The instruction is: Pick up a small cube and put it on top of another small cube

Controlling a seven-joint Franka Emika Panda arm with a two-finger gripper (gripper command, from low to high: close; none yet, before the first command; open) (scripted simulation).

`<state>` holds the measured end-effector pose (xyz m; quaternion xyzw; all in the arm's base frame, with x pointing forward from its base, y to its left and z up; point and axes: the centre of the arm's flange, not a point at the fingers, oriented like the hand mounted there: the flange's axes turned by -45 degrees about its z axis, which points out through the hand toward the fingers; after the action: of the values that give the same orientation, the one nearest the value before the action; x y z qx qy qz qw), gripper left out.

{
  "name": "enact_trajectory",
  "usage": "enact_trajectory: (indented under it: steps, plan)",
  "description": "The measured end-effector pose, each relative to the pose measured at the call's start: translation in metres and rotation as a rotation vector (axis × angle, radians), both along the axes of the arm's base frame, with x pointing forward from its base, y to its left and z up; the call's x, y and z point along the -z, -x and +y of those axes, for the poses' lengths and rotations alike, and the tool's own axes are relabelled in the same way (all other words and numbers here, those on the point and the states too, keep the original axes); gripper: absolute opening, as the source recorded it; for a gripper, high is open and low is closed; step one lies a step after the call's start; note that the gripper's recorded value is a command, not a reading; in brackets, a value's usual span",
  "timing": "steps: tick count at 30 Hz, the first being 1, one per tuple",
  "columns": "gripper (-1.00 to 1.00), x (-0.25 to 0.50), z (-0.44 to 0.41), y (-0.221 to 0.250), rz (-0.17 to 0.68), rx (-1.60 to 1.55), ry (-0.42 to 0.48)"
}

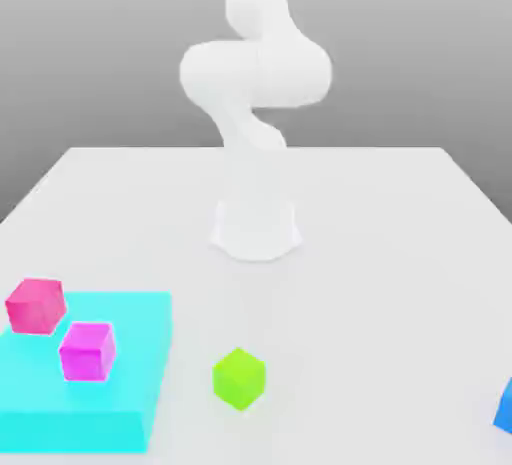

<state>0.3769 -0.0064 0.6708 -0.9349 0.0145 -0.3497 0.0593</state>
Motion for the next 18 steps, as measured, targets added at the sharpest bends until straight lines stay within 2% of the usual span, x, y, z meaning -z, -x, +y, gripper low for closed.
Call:
enact_trajectory:
  steps: [4,9,13,18]
  plan:
    - [0.00,0.073,0.000,-0.043,0.148,-0.023,-0.156]
    - [0.00,0.169,0.012,-0.077,0.335,-0.007,-0.291]
    - [0.00,0.246,0.025,-0.088,0.479,0.040,-0.355]
    - [0.00,0.334,0.036,-0.084,0.635,0.136,-0.380]
